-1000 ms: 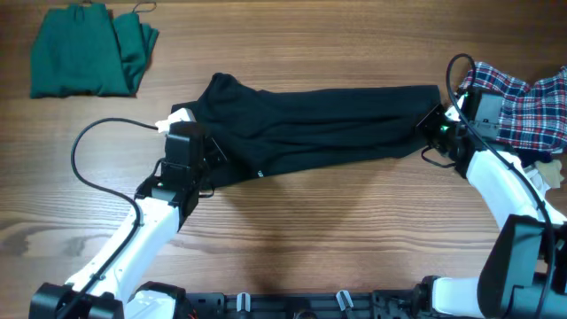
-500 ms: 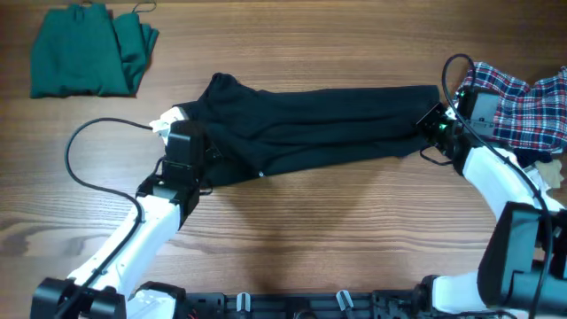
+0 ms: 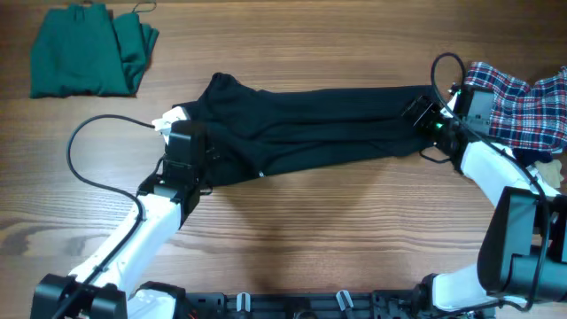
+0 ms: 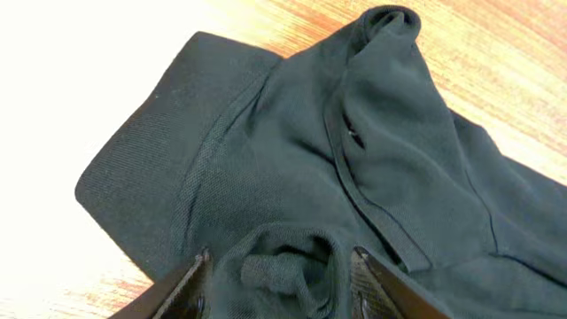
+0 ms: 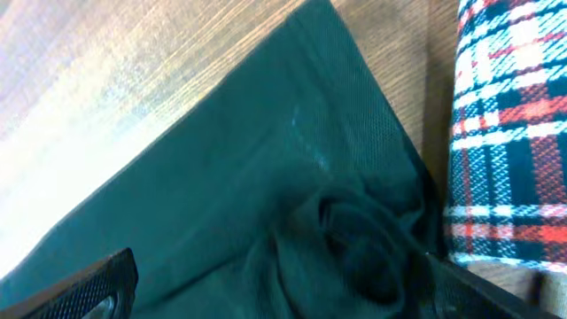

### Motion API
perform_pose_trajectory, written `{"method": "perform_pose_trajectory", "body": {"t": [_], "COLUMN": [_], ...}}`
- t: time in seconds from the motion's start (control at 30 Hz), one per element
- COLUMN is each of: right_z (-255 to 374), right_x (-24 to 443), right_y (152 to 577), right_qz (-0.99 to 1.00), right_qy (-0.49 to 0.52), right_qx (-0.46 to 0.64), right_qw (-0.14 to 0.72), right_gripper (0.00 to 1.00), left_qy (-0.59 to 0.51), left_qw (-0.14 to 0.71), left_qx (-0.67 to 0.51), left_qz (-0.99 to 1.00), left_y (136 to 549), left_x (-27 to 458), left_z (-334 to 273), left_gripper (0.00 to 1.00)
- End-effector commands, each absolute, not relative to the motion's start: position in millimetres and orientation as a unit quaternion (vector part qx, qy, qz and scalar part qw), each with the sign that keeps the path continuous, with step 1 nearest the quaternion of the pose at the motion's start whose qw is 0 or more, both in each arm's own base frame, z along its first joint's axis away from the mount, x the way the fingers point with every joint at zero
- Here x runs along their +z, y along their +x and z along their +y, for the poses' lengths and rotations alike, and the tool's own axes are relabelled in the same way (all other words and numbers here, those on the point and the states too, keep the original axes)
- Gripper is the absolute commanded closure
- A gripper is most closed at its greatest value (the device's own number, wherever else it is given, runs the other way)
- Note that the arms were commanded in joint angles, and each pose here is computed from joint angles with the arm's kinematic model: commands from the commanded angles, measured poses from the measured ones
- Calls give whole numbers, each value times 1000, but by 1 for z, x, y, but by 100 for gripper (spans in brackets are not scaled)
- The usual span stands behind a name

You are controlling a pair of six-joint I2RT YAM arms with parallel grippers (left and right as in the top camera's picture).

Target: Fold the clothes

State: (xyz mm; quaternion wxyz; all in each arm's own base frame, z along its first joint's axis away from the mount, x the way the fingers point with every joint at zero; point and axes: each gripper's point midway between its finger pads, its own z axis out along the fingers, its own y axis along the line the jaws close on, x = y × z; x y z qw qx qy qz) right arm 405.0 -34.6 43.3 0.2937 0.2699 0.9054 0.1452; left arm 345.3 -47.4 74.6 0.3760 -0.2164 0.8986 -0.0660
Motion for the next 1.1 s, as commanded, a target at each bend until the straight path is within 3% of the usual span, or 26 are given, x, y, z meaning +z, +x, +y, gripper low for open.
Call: {"method": "perform_pose_trajectory", "body": {"t": [0.0,0.1,0.17,0.2,0.27,0.33,0.37,0.53,1.07], "right_z": [-37,-35,-29,-27,-28,-27,-26,-23,-15], "right_x": [99,134,139,133,110,92,83,53,-2], "right_y": [423,416,400,391,370,361,357,354,390], "right_qz": [908,920,929,932,935,934,933,936,919], "right_qy": [221,201,210,226,264,281,292,294,323], "right_qx": [132,124,134,136,126,126,126,130,178], "right_qw": [330,314,273,249,198,178,167,145,140], "right_gripper": [0,0,1,8,64,84,94,96,96], "left_qy": [-187,-145,-120,-113,-147,-150,-144,-151,-160], "left_qw": [408,401,376,356,287,240,218,152,148], "left_qx": [-81,-141,-190,-210,-218,-218,-226,-239,-249], "left_qz": [890,894,899,903,921,934,938,947,944], "left_y": [347,331,316,309,289,276,271,261,265], "left_x": [107,128,132,130,106,90,83,56,54], "left_z": [-53,-74,-91,-99,-101,-106,-112,-133,-133], "left_gripper": [50,52,60,65,84,95,96,96,96]}}
